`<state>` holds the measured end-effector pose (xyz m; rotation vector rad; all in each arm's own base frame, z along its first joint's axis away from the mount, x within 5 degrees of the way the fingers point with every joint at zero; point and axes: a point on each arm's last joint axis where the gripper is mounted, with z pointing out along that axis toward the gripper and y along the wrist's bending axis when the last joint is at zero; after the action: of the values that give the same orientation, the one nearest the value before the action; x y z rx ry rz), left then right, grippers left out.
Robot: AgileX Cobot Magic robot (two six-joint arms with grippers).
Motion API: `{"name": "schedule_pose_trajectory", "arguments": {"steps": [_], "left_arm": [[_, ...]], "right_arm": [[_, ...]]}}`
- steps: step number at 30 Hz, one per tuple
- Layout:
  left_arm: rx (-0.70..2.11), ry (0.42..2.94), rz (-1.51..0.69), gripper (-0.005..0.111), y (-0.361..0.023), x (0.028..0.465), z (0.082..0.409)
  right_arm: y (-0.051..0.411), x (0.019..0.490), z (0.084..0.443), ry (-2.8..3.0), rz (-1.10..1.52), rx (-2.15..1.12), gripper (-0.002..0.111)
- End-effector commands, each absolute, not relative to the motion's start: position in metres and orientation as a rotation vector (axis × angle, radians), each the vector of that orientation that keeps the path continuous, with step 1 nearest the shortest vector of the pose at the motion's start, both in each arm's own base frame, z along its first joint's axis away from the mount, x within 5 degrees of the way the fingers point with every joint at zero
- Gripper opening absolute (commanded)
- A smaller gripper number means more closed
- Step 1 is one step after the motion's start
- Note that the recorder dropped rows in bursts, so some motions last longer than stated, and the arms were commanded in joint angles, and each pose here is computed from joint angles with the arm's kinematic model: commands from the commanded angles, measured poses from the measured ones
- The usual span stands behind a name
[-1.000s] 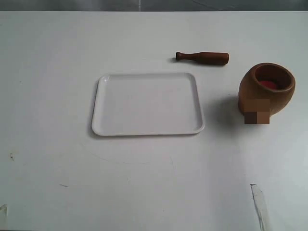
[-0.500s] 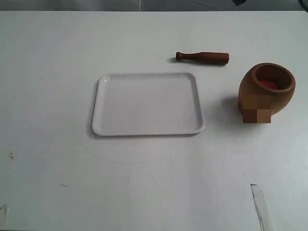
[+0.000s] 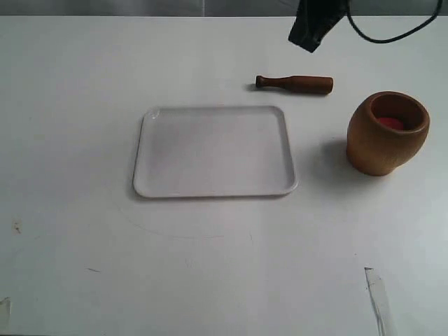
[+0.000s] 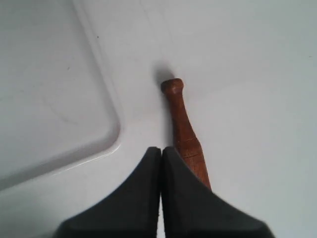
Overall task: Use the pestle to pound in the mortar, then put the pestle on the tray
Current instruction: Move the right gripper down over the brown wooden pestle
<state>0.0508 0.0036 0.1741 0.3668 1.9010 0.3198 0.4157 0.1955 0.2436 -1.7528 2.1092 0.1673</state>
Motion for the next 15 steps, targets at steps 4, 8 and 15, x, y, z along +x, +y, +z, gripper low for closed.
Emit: {"name": "schedule_pose_trajectory", "arguments": {"steps": [4, 8, 15], "left_arm": [[0.361, 1.897, 0.302, 0.000, 0.003, 0.051, 0.174], [0.361, 1.897, 0.302, 0.000, 0.003, 0.051, 0.174], [0.361, 1.897, 0.302, 0.000, 0.003, 0.051, 0.174]], "right_arm": [[0.203, 0.433, 0.199, 2.104, 0.153, -1.869, 0.000], [0.204, 0.439, 0.189, 2.094, 0.119, -1.863, 0.000], [0.215, 0.440, 0.172, 2.024, 0.111, -1.925, 0.014]]}}
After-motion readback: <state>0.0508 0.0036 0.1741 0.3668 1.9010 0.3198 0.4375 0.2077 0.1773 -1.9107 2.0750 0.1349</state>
